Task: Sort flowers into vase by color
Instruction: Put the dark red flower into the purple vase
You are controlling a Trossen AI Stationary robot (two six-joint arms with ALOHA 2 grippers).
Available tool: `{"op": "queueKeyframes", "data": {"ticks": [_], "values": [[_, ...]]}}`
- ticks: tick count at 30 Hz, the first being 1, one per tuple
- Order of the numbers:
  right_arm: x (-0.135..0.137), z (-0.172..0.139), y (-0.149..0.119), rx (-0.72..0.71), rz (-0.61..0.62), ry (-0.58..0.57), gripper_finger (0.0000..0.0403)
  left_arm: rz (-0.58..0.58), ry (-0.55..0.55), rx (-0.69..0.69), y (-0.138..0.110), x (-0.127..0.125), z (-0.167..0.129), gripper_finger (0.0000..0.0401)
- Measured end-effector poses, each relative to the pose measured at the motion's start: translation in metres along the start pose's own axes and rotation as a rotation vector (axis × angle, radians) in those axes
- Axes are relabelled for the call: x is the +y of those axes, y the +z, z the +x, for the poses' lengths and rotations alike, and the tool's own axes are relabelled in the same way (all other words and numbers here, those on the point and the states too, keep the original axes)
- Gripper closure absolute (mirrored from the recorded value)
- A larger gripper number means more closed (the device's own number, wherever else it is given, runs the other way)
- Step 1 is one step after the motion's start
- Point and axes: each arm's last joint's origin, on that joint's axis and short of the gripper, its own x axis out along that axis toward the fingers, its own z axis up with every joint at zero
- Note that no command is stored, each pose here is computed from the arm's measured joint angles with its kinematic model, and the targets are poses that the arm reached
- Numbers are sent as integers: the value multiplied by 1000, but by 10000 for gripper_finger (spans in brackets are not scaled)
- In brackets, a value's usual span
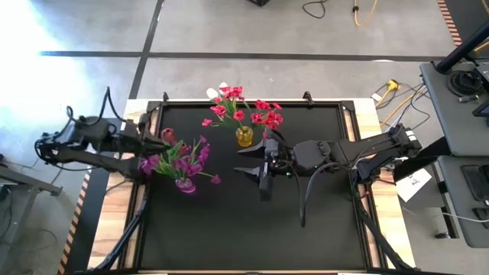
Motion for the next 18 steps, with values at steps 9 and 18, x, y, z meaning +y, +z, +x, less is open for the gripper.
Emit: {"op": "queueKeyframes", "data": {"ticks": [9, 18], "values": [[-2, 1, 0, -3, 28, -12, 170, -6, 27, -55, -38, 6, 5, 401], [-2, 1, 1, -8, 41, -25, 172, -34, 23, -61, -48, 9, -9, 401]]}}
